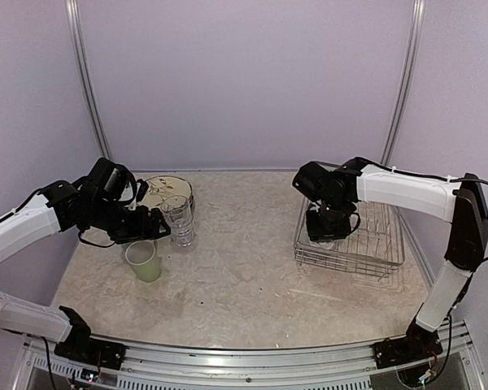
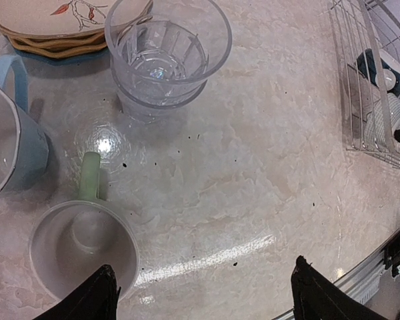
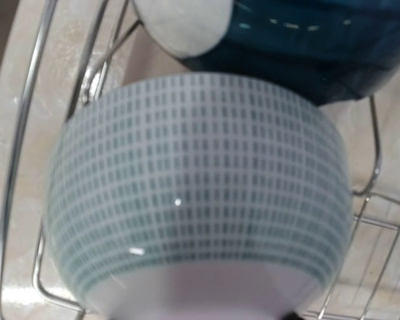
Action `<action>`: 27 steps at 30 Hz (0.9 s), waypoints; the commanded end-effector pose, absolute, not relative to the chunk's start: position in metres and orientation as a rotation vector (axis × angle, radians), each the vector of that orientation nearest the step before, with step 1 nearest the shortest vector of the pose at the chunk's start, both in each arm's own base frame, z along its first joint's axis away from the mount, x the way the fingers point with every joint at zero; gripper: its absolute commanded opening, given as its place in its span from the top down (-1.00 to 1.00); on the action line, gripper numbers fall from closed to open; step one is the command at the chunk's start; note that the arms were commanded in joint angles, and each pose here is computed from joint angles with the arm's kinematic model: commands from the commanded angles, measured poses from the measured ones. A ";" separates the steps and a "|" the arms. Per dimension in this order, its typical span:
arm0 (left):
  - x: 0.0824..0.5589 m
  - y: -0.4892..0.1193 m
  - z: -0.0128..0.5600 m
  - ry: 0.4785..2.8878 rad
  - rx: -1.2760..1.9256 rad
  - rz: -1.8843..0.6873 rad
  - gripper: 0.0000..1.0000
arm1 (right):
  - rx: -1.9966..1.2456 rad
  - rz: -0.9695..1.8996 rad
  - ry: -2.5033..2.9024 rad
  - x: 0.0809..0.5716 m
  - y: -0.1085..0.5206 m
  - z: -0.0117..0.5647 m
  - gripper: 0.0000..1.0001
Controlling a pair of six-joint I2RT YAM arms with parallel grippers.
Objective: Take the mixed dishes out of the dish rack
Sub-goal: Grab the bowl from the dish rack.
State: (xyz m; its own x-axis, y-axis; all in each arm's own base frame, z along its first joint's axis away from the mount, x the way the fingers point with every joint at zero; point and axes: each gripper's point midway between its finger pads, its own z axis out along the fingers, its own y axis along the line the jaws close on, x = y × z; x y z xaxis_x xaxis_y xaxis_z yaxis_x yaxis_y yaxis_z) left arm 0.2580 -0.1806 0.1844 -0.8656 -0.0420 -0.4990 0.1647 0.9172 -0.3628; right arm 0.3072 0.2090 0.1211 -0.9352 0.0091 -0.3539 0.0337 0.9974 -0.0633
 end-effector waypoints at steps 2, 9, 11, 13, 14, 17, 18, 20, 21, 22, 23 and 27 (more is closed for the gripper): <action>0.259 -0.187 0.200 2.528 0.107 -0.586 -0.71 | 0.093 -0.151 2.703 0.313 0.198 0.135 0.35; 0.259 -0.189 0.204 2.519 0.100 -0.608 -0.71 | 0.111 -0.048 2.622 0.315 0.201 0.158 0.46; 0.259 -0.190 0.206 2.516 0.100 -0.617 -0.71 | 0.109 -0.033 2.619 0.313 0.202 0.159 0.47; 0.259 -0.192 0.207 2.516 0.102 -0.624 -0.71 | 0.112 -0.043 2.617 0.311 0.200 0.160 0.48; 0.259 -0.192 0.208 2.514 0.104 -0.628 -0.71 | 0.116 -0.048 2.614 0.310 0.198 0.161 0.48; 0.259 -0.195 0.213 2.507 0.105 -0.646 -0.71 | 0.127 -0.051 2.600 0.309 0.194 0.163 0.49; 0.259 -0.196 0.215 2.503 0.105 -0.657 -0.71 | 0.129 -0.039 2.596 0.309 0.195 0.163 0.49; 0.259 -0.200 0.222 2.491 0.108 -0.685 -0.71 | 0.128 -0.017 2.590 0.308 0.196 0.164 0.51; 0.259 -0.202 0.226 2.483 0.111 -0.703 -0.71 | 0.131 -0.014 2.590 0.308 0.195 0.164 0.51; 0.259 -0.204 0.230 2.475 0.112 -0.725 -0.71 | 0.130 -0.006 2.584 0.308 0.196 0.165 0.52; 0.259 -0.207 0.236 2.463 0.117 -0.748 -0.72 | 0.131 -0.006 2.579 0.308 0.196 0.166 0.53; 0.260 -0.221 0.257 2.414 0.139 -0.856 -0.72 | 0.133 -0.018 2.563 0.309 0.192 0.169 0.54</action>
